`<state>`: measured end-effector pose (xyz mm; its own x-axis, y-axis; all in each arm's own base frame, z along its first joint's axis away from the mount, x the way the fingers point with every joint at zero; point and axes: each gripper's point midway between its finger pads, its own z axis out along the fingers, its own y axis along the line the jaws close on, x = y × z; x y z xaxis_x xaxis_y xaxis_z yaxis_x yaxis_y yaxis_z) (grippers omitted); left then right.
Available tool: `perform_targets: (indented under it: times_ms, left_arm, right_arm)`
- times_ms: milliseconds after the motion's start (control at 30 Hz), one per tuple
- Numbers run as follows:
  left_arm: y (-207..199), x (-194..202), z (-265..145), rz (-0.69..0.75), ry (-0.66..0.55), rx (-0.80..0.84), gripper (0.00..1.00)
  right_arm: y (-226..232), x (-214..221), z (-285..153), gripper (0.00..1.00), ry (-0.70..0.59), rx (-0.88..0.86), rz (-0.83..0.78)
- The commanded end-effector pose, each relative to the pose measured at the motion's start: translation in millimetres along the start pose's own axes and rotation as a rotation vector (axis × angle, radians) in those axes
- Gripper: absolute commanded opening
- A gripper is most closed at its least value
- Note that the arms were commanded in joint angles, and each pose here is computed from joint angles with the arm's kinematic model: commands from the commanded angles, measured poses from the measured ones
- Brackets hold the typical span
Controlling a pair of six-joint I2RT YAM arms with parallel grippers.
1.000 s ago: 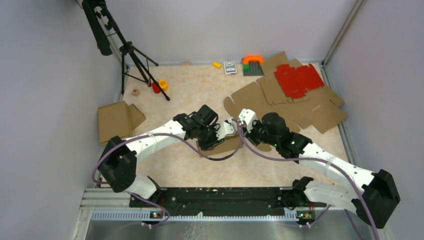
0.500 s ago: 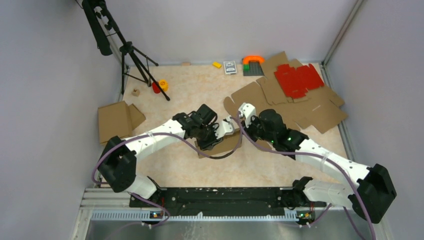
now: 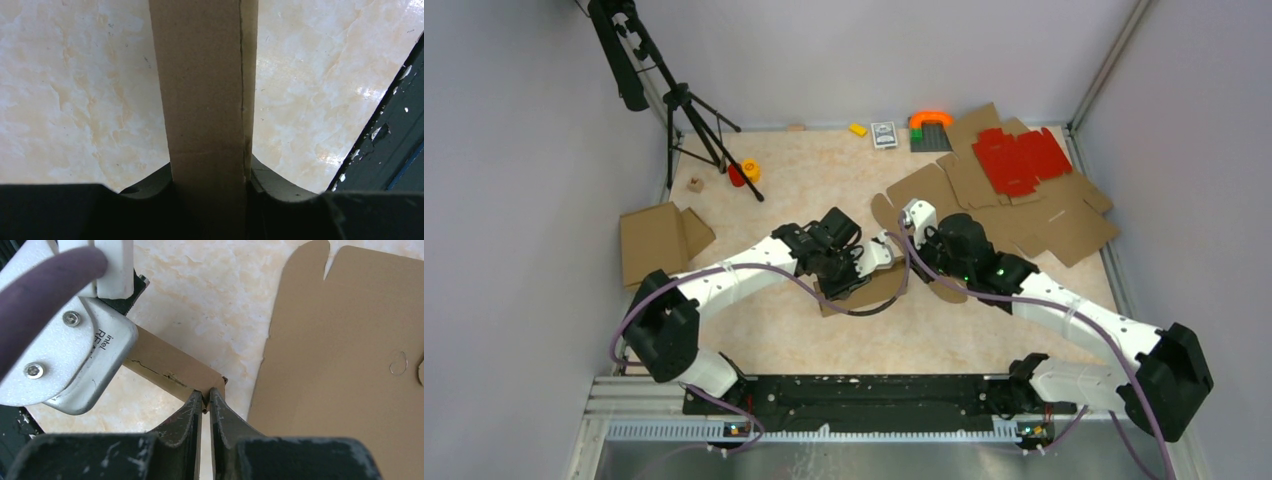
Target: Fold the paper box
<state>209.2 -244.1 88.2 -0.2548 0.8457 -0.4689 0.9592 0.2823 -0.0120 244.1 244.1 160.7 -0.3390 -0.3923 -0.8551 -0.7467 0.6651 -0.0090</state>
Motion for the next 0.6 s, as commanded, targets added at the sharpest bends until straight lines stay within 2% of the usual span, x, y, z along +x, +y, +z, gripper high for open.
perform_targets:
  times_ms: [0,200,267,400,567]
  left_arm:
    - [-12.5,-6.8,11.2,0.047,0.000,0.056,0.33]
    - [-15.5,-12.4,9.2,0.041,-0.028,0.071,0.33]
    - [-15.1,-12.2,9.0,0.041,-0.027,0.069,0.33]
    - [-14.8,-12.2,9.3,0.041,-0.025,0.069,0.33]
    - [-14.6,-12.9,10.3,0.035,-0.022,0.071,0.32]
  right_arm:
    - [10.8,-43.8,-1.9,0.12,-0.124,-0.044,-0.012]
    - [8.7,-13.6,2.4,0.27,-0.102,-0.031,-0.129]
    - [6.3,-3.8,1.3,0.29,-0.097,-0.018,-0.166]
    - [-6.2,11.3,0.3,0.28,-0.076,0.052,-0.201]
    - [-14.9,9.3,-0.5,0.14,-0.102,0.106,-0.192]
